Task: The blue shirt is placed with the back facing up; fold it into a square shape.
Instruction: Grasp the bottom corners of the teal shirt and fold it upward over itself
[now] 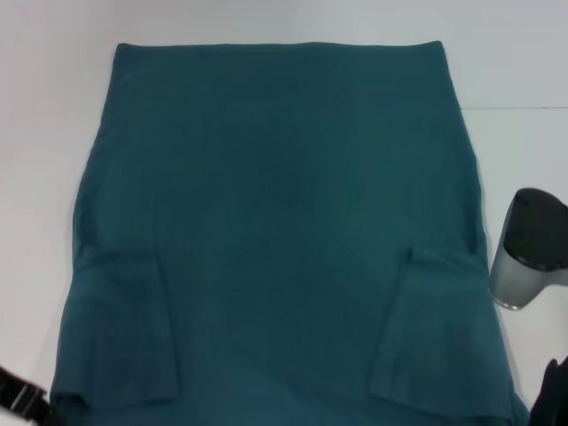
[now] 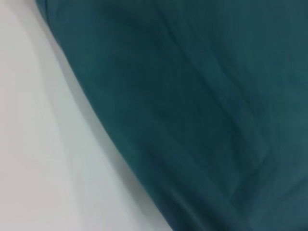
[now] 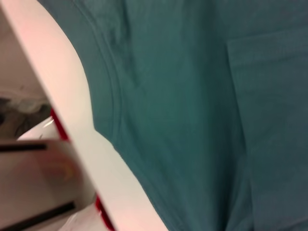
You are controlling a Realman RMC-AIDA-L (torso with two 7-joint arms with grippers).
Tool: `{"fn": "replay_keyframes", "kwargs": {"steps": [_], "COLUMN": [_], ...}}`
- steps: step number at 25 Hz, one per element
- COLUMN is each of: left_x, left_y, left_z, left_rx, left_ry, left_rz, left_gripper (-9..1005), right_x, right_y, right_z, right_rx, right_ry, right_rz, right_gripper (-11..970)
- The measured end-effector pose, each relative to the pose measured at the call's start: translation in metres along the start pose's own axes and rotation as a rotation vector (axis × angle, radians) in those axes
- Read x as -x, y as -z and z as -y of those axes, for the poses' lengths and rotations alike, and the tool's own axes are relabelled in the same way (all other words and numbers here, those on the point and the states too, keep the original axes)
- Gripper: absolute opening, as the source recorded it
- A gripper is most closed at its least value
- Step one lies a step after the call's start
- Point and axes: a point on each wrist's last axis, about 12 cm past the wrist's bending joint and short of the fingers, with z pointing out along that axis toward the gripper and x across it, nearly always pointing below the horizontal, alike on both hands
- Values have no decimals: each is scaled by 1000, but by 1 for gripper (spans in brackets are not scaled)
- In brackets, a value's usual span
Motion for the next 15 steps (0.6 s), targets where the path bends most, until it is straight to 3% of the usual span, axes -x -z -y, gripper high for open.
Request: {"fn": "replay_keyframes", "kwargs": {"steps": [9, 15], "left_x": [-23, -20], "left_y": [-9, -9], "left_z": [12, 16], "left_rx": [-94, -137], "left_ry": [-3, -23], "left_rz": [-158, -106], "left_gripper": [11, 11], "right_x": [-5, -11], "right_y": [-27, -10], "right_z": [-13, -5], "right_rx": [62, 56], "right_ry": [40, 43], "right_rz": [-150, -24], "right_gripper": [29, 29]}}
